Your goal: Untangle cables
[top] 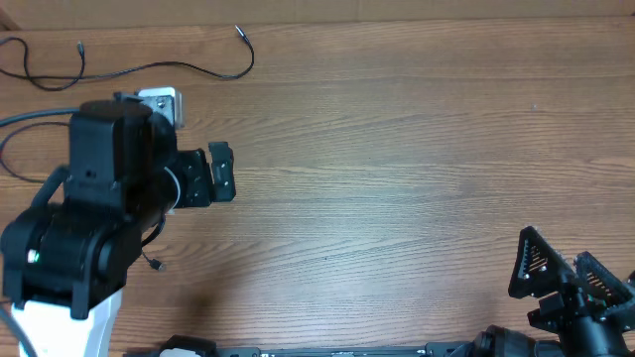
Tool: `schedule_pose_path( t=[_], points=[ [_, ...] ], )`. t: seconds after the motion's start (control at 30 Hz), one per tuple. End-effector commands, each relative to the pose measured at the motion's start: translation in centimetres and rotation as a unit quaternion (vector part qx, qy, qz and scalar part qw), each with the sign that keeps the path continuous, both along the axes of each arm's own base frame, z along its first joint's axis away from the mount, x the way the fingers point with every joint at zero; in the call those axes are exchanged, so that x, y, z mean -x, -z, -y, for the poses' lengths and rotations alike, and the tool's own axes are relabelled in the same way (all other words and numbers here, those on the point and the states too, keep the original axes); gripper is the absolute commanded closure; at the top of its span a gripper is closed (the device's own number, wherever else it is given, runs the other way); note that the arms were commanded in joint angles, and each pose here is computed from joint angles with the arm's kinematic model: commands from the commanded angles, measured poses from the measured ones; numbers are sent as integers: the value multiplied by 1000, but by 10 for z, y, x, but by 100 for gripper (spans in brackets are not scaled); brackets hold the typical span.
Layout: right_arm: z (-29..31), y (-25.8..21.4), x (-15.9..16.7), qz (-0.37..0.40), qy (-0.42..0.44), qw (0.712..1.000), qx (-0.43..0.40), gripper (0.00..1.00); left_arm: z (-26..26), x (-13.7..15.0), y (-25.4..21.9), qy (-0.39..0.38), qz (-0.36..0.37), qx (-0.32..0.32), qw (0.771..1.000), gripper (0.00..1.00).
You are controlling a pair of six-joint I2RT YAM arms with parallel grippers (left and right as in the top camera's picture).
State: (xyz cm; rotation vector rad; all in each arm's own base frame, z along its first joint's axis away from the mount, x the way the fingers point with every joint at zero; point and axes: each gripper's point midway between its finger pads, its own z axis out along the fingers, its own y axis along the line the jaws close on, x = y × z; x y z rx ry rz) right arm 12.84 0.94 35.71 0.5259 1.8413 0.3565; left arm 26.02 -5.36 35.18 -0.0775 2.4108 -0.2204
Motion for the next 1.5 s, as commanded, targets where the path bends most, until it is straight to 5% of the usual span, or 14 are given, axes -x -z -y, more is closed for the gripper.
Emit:
schedule_pose_path(
  t=[0.0, 0.17, 0.4, 0.87, 1.47],
  points=[
    [6, 10, -1, -17, 12, 1000, 4, 0, 2, -8, 11, -1, -24, -2, 1000, 0],
    [5, 12, 0, -22, 12, 1000, 2, 0, 11, 1, 11, 26, -33, 12, 999, 0],
    [5, 14, -1, -25, 11, 1000, 1, 0, 1, 51, -7, 50, 37, 5, 998, 0],
    [-4, -9, -7, 23, -48, 996, 65, 0, -28, 147, 15, 17, 269, 40, 962, 0],
    [-5, -10, -8, 26, -50, 996, 66, 0, -29, 156, 16, 17, 276, 42, 960, 0]
  ],
)
